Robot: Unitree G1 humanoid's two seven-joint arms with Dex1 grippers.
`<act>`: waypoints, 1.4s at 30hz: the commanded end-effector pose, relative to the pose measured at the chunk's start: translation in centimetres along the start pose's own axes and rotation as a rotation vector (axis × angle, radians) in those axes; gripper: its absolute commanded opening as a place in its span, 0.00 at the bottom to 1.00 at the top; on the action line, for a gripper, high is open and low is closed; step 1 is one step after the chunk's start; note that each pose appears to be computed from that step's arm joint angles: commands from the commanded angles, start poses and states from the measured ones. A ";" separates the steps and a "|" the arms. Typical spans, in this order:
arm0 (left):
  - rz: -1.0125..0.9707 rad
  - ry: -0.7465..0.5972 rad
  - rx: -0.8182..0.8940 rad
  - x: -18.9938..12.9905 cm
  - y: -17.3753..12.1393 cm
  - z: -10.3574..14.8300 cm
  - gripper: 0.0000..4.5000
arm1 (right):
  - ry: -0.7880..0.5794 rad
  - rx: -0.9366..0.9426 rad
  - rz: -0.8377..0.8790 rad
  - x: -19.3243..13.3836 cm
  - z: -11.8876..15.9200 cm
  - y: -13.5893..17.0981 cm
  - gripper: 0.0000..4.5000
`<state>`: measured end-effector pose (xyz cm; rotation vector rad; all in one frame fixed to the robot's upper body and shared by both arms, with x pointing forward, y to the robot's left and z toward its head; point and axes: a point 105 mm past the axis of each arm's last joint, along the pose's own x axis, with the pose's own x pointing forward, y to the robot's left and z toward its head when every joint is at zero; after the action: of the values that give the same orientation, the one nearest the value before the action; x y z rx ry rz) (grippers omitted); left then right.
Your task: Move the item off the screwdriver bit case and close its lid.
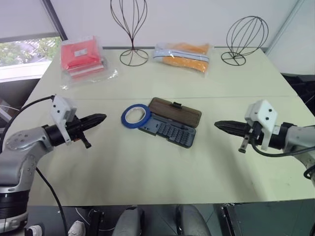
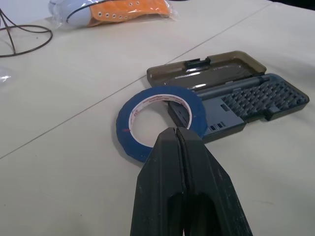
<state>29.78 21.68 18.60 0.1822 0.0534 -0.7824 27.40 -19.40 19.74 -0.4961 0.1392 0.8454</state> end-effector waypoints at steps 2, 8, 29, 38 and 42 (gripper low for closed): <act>0.035 -0.004 0.044 -0.3 0.5 0.6 0.00 | -0.041 -0.037 -0.003 0.0 1.3 0.2 0.00; 0.041 -0.031 0.030 -0.1 0.4 1.0 0.00 | -0.039 -0.034 -0.007 0.0 1.1 0.1 0.00; 0.037 -0.037 0.021 0.3 0.2 0.8 0.00 | -0.038 -0.038 -0.015 0.1 1.2 0.1 0.00; 0.051 -0.011 0.042 0.5 0.4 0.5 0.00 | -0.041 -0.036 -0.018 0.2 1.2 0.2 0.00; 0.076 0.020 0.055 0.9 1.0 0.1 0.00 | -0.045 -0.026 -0.022 0.4 1.1 0.4 0.00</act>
<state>30.79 21.58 17.69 0.2018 0.0778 -0.7213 27.58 -19.12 19.59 -0.4834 0.1267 0.8233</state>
